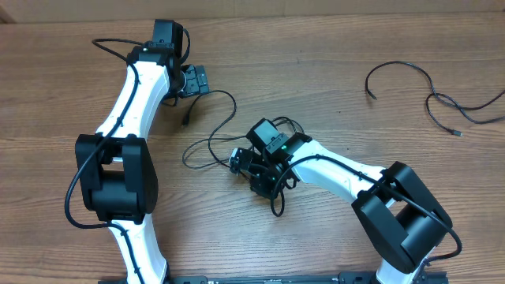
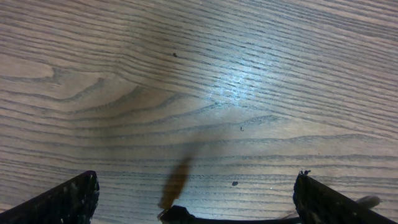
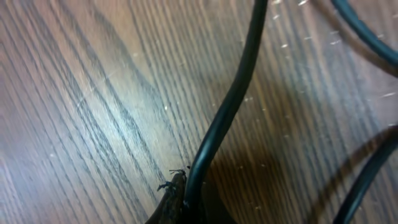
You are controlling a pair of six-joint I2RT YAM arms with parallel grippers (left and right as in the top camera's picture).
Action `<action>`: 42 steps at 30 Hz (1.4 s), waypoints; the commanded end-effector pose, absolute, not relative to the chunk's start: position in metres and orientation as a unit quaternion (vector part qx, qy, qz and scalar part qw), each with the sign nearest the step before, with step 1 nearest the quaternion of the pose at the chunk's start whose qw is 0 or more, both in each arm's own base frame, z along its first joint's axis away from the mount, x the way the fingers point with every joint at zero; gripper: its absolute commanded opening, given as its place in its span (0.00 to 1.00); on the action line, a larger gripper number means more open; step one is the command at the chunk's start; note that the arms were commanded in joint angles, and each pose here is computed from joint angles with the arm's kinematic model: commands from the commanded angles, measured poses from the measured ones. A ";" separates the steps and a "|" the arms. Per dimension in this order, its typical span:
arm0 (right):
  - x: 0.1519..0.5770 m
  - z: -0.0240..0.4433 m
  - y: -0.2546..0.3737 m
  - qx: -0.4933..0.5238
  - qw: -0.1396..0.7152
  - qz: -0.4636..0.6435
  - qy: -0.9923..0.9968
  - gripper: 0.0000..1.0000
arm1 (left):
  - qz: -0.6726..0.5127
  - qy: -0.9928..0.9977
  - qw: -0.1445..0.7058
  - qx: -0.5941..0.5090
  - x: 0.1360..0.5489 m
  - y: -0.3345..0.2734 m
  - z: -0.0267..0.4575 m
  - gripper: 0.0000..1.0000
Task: Untangle cables
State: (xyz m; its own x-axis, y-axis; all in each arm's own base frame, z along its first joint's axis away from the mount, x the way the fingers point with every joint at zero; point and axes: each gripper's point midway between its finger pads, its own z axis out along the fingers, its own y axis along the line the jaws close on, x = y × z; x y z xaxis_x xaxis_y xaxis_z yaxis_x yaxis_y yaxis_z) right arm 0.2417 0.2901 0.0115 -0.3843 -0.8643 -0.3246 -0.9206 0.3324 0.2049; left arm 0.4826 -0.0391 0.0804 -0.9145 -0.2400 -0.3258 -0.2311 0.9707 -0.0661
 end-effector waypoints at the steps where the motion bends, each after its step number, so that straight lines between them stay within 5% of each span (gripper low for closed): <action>1: 0.258 0.042 0.312 -0.516 0.109 0.210 0.823 0.04 | -0.004 0.979 0.163 -0.121 0.483 -0.037 0.073 1.00; 8: 0.258 0.100 0.349 -0.511 0.122 0.302 0.795 0.04 | -0.004 0.979 0.163 -0.121 0.483 -0.037 0.073 1.00; 23: 0.280 0.211 0.369 -0.502 0.173 0.316 0.786 0.04 | -0.004 0.979 0.163 -0.121 0.483 -0.037 0.073 1.00; 36: 0.295 0.202 0.354 -0.495 0.182 0.252 0.812 0.04 | -0.004 0.979 0.163 -0.120 0.483 -0.037 0.073 1.00; 40: 0.301 0.199 0.349 -0.492 0.188 0.228 0.819 0.12 | -0.004 0.979 0.163 -0.120 0.483 -0.037 0.073 0.99; 42: 0.305 0.197 0.346 -0.490 0.192 0.214 0.823 0.24 | -0.004 0.979 0.163 -0.120 0.483 -0.037 0.073 1.00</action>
State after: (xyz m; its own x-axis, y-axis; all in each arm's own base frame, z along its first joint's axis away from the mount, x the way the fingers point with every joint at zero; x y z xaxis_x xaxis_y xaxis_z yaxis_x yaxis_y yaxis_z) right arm 0.2929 0.3502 0.1839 -0.4603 -0.7320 -0.5023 -0.8872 0.3993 0.2312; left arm 0.4826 -0.0386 0.0804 -0.9142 -0.2399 -0.3267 -0.2320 0.9706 -0.0637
